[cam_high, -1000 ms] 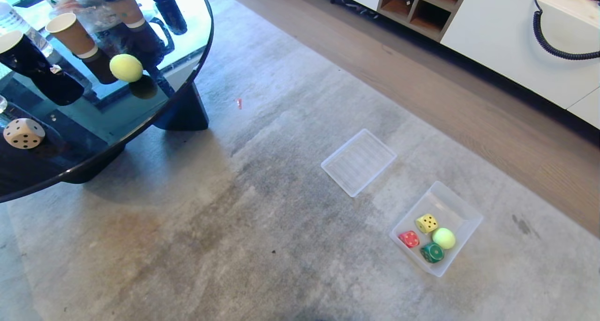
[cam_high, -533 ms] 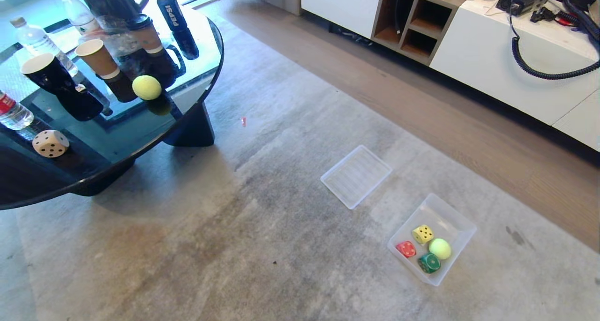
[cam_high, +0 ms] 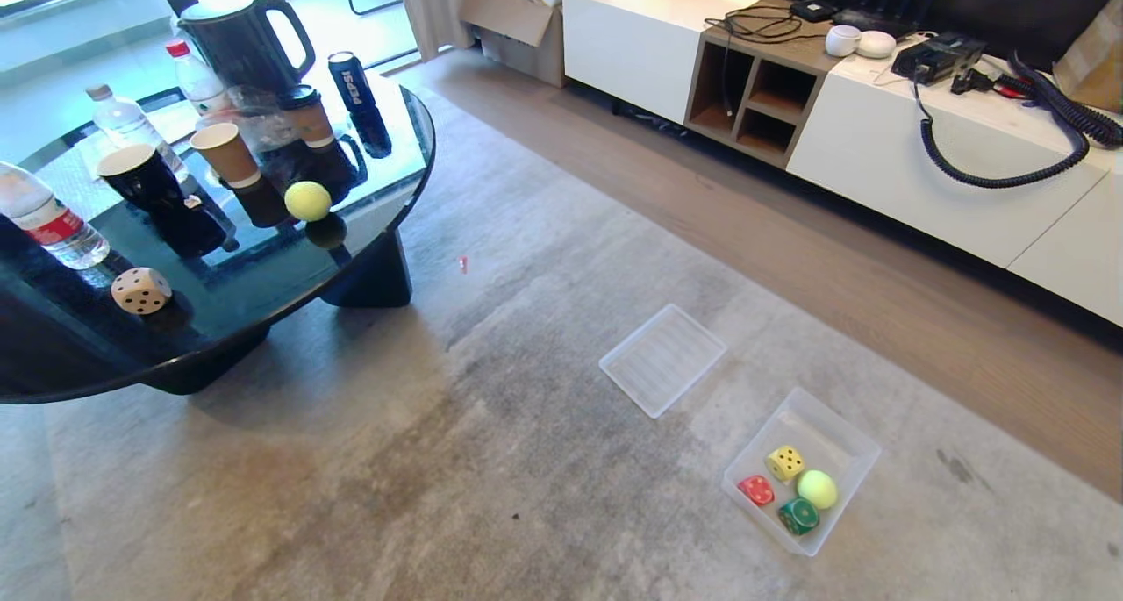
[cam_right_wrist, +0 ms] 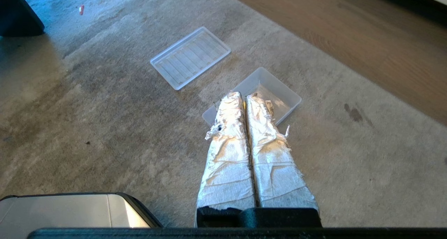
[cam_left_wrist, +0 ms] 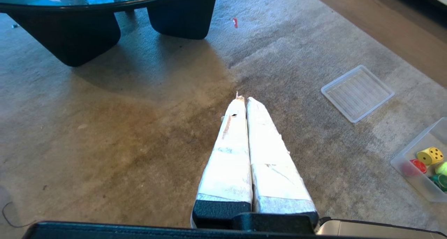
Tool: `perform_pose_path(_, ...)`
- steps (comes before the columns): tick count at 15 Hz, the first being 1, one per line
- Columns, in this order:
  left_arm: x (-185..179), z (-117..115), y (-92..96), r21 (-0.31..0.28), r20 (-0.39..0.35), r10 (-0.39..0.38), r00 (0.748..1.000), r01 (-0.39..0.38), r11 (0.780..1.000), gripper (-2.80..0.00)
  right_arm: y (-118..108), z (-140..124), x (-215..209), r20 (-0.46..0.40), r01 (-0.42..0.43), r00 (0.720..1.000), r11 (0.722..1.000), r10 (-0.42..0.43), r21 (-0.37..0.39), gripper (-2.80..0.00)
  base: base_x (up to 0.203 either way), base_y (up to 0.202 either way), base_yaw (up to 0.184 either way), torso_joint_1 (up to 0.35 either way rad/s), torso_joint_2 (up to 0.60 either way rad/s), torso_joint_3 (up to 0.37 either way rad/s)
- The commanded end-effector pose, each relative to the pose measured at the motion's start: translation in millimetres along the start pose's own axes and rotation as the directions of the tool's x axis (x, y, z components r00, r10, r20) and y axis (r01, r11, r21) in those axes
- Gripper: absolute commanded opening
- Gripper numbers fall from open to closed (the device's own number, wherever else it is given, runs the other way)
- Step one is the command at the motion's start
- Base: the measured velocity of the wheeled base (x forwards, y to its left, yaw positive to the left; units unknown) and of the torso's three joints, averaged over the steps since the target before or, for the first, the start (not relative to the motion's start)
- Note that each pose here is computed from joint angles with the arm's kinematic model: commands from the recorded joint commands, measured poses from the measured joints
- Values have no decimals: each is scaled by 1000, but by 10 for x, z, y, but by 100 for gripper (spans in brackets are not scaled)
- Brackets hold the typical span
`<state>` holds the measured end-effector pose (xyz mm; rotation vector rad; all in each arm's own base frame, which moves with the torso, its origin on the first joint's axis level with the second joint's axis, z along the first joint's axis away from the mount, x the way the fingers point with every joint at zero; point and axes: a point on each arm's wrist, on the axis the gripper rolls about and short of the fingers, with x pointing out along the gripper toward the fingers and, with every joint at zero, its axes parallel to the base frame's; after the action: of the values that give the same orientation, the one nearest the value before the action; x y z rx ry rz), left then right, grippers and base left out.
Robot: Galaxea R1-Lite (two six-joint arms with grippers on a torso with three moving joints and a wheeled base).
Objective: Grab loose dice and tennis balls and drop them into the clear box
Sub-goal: Pick up the ball on the table
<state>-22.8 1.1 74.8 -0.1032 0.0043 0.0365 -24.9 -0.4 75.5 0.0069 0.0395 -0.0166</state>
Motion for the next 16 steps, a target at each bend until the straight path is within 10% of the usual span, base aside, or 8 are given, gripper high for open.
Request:
perform_pose_path(1, 0, 0, 0, -1, 0, 1, 1000, -1, 1000, -280, 0, 0, 0, 0, 0, 1000, 1000, 0, -1, -280, 0, 0, 0, 7, 1, 210)
perform_pose_path(16, 0, -2, 0, 20, -2, -1, 1000, 1, 1000, -280, 0, 0, 0, 0, 0, 1000, 1000, 0, 0, -280, 0, 0, 0, 1, 3, 185)
